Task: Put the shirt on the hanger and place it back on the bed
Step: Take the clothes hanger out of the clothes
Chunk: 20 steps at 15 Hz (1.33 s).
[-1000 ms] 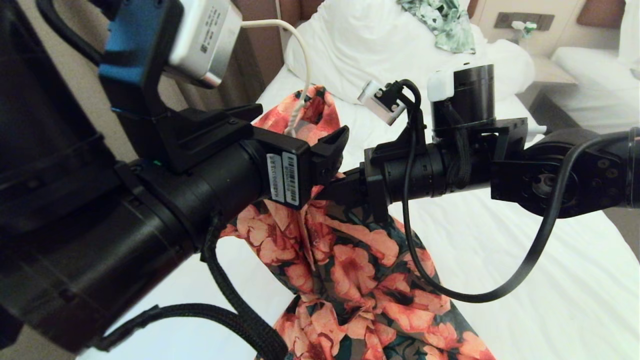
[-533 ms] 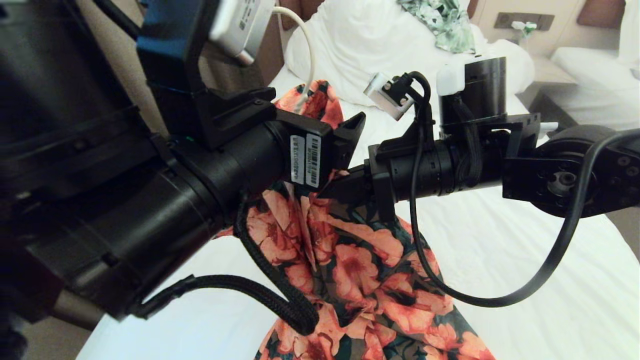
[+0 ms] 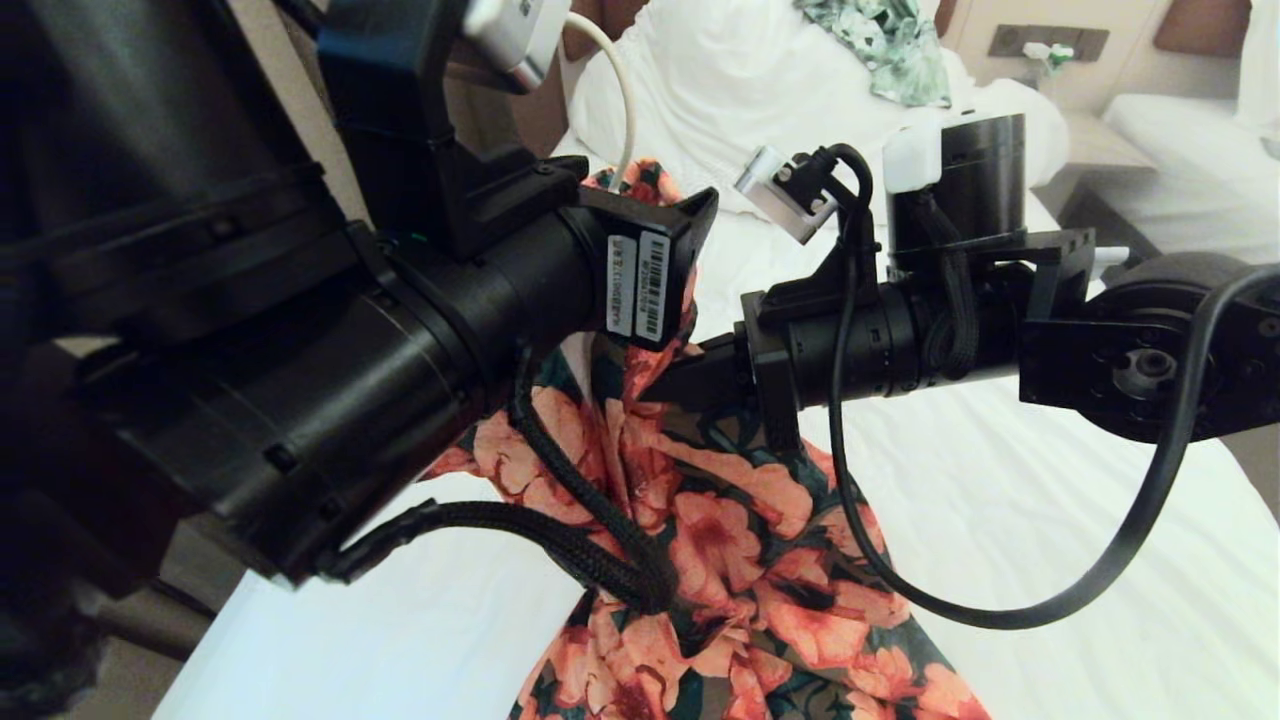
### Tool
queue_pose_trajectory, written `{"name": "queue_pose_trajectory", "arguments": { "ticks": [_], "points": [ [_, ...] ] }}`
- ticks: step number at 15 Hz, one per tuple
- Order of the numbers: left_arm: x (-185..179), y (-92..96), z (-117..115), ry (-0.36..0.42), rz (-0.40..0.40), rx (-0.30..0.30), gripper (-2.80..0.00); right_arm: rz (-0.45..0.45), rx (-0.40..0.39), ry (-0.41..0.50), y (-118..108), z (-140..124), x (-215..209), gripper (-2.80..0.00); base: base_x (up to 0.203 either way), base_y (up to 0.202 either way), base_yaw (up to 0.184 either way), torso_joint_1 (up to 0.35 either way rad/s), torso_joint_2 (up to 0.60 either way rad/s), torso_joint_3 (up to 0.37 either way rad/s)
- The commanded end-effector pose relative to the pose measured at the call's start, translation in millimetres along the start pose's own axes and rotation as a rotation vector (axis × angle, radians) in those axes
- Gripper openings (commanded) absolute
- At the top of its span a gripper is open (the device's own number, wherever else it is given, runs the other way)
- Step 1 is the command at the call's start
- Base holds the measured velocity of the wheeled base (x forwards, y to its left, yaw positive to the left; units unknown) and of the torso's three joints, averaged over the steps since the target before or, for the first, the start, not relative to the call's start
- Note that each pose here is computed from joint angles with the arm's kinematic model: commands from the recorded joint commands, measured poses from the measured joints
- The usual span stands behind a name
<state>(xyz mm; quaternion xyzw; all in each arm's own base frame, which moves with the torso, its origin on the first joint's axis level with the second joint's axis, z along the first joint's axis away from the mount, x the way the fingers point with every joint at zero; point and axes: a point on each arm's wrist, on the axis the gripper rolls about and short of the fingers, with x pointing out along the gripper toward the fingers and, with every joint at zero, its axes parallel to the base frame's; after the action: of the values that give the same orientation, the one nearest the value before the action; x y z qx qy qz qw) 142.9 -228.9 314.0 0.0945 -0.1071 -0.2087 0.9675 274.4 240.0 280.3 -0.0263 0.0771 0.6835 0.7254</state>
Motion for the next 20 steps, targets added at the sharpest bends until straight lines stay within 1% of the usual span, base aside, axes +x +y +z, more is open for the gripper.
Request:
{"name": "queue_pose_trajectory", "arguments": {
  "ticks": [1, 4, 7, 9, 12, 14, 16, 17, 20],
  "points": [
    [2.2, -2.2, -2.2, 0.006, 0.003, 0.004, -2.80, 0.006, -0.006, -0.005, 1.8, 1.5, -1.5, -2.80, 0.000, 0.000, 0.000, 0.000, 0.00, 0.000],
    [3.2, -2.7, -3.0, 0.008, 0.003, 0.004, -2.80, 0.010, -0.008, -0.002, 3.8, 0.0, -3.2, -2.80, 0.000, 0.000, 0.000, 0.000, 0.00, 0.000],
    [4.5, -3.6, -2.8, -0.002, 0.008, 0.002, -2.80, 0.012, -0.070, -0.010, 3.0, -7.1, -2.4, -2.80, 0.000, 0.000, 0.000, 0.000, 0.00, 0.000],
    [4.8, -4.1, -3.6, 0.001, 0.007, 0.006, -2.80, 0.048, -0.103, -0.036, 1.1, -11.0, -2.3, -2.80, 0.000, 0.000, 0.000, 0.000, 0.00, 0.000],
    [4.9, -3.9, -2.9, -0.001, 0.008, 0.006, -2.80, 0.046, -0.104, -0.044, -3.4, -12.2, -9.5, -2.80, 0.000, 0.000, 0.000, 0.000, 0.00, 0.000],
    [5.7, -5.1, -4.4, 0.003, 0.006, 0.009, -2.80, 0.067, -0.104, -0.047, -9.4, -15.0, -16.1, -2.80, 0.000, 0.000, 0.000, 0.000, 0.00, 0.000],
    [6.1, -5.3, -4.1, 0.002, 0.006, 0.009, -2.80, 0.085, -0.154, -0.058, -14.1, -17.2, -18.5, -2.80, 0.000, 0.000, 0.000, 0.000, 0.00, 0.000],
    [6.2, -5.2, -3.9, 0.001, 0.007, 0.015, -2.80, 0.089, -0.168, -0.055, -14.7, -18.7, -19.5, 0.00, 0.000, 0.000, 0.000, 0.000, 0.00, 0.000],
    [6.4, -5.0, -2.8, -0.012, 0.012, 0.017, -2.80, 0.091, -0.142, -0.041, -12.1, -20.2, -20.8, 0.00, 0.000, 0.000, 0.000, 0.000, 0.00, 0.000]
  ]
}}
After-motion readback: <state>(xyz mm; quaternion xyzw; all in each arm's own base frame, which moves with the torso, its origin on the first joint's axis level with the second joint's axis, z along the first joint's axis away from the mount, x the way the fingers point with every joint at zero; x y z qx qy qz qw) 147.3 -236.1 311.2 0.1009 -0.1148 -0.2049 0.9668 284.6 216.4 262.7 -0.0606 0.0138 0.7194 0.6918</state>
